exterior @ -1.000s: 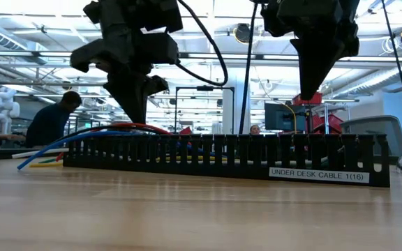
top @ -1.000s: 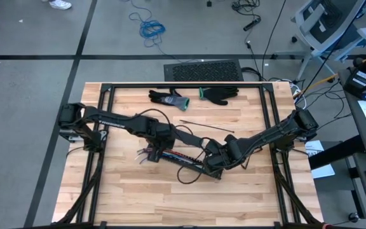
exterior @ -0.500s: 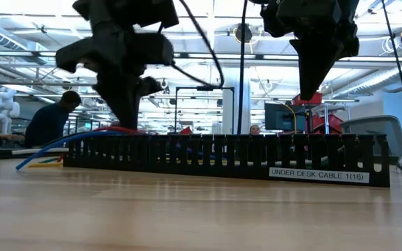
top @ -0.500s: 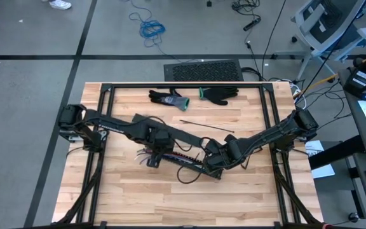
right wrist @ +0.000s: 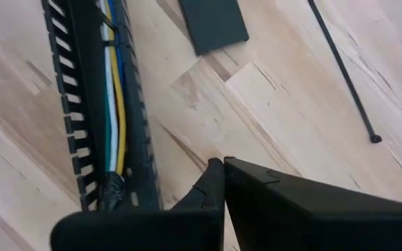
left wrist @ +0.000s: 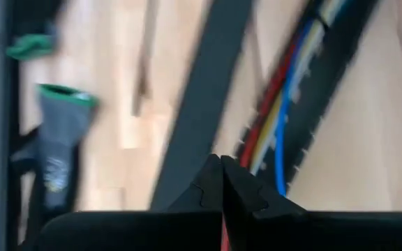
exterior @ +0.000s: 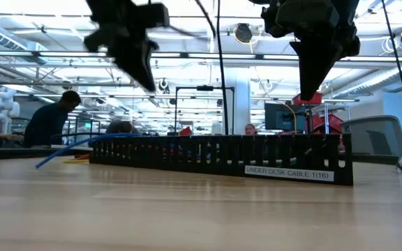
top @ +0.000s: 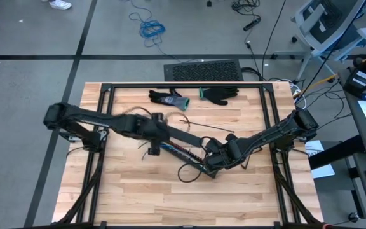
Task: Ziptie cables
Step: Adjust the cable wire
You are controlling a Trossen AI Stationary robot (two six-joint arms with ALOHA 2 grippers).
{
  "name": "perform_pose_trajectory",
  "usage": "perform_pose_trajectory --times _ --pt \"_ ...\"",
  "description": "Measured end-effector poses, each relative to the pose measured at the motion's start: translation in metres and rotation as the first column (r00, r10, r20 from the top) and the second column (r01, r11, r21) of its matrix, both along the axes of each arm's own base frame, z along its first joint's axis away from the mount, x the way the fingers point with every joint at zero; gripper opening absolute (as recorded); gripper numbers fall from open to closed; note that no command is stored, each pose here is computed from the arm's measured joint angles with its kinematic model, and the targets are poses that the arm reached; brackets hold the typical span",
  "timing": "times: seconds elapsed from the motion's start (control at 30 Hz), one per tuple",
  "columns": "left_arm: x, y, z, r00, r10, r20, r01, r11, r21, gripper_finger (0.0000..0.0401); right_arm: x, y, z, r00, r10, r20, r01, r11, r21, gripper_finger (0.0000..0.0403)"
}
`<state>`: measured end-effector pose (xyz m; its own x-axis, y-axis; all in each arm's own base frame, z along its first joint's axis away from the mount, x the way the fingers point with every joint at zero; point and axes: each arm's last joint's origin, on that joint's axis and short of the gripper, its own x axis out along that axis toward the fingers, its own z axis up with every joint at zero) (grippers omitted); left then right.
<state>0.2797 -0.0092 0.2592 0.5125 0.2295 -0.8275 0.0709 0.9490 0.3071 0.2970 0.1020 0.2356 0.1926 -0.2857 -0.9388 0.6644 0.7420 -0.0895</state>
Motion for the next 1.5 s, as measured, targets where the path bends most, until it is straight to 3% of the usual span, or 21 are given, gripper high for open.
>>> perform_pose_trajectory --times 0.07,0.13,0.2,0.27,0.37,0.47,0.63,0.7,0.8,0.9,1.0,1.37,1.43,1.5 --pt "-0.009 0.001 0.018 0.996 0.061 0.069 -0.058 0.997 -0.047 0.0 0.0 0.0 0.0 1.0 -0.002 -0.001 0.002 1.0 -0.001 0.0" --pt "-0.02 -0.001 0.024 0.987 0.133 0.087 -0.117 0.979 -0.165 0.0 0.0 0.0 0.0 1.0 -0.003 -0.001 0.003 1.0 -0.001 0.0" --pt "-0.029 -0.006 0.012 0.97 0.238 0.05 -0.217 0.939 -0.267 0.0 0.0 0.0 0.0 1.0 -0.004 -0.001 0.004 1.0 -0.001 0.0" --pt "-0.037 -0.017 -0.01 0.945 0.327 0.018 -0.306 0.901 -0.308 0.0 0.0 0.0 0.0 1.0 -0.008 0.003 0.008 1.0 -0.007 0.0" --pt "-0.046 -0.037 -0.05 0.877 0.48 0.013 -0.434 0.804 -0.405 0.0 0.0 -0.001 0.0 0.998 -0.053 0.026 0.054 0.998 -0.039 0.0" --pt "-0.048 -0.057 -0.062 0.786 0.612 0.084 -0.475 0.686 -0.551 0.0 -0.003 -0.003 0.0 0.997 -0.076 0.013 0.076 0.996 -0.048 0.0" --pt "-0.05 -0.07 -0.072 0.587 0.784 0.203 -0.592 0.587 -0.553 0.0 -0.003 -0.003 0.0 0.997 -0.075 0.01 0.076 0.996 -0.052 0.0" --pt "-0.048 -0.074 -0.086 0.523 0.834 0.176 -0.636 0.519 -0.57 0.0 -0.004 -0.003 0.001 0.998 -0.069 0.004 0.069 0.995 -0.067 0.0" --pt "-0.047 -0.084 -0.108 0.464 0.882 0.076 -0.695 0.416 -0.586 0.0 -0.004 -0.004 0.001 0.998 -0.067 0.003 0.067 0.994 -0.082 0.0" --pt "-0.046 -0.099 -0.112 0.41 0.912 0.013 -0.691 0.32 -0.649 0.0 -0.005 -0.004 0.001 0.998 -0.056 -0.006 0.055 0.994 -0.092 0.0" --pt "-0.047 -0.105 -0.112 0.366 0.93 0.003 -0.685 0.272 -0.676 0.0 -0.005 -0.005 0.002 0.999 -0.053 0.001 0.053 0.992 -0.113 0.0" --pt "-0.037 -0.088 -0.148 0.073 0.997 -0.041 -0.74 0.026 -0.672 0.0 -0.003 -0.004 0.002 1.0 -0.007 0.01 0.008 0.993 -0.115 0.0" --pt "-0.037 -0.084 -0.149 0.024 0.999 -0.025 -0.732 0.0 -0.682 0.0 -0.002 -0.004 0.002 1.0 -0.007 0.019 0.009 0.994 -0.108 0.0" --pt "-0.04 -0.077 -0.149 -0.027 0.999 0.032 -0.739 0.002 -0.674 0.0 -0.001 -0.003 0.002 1.0 -0.007 0.027 0.01 0.995 -0.101 0.0"
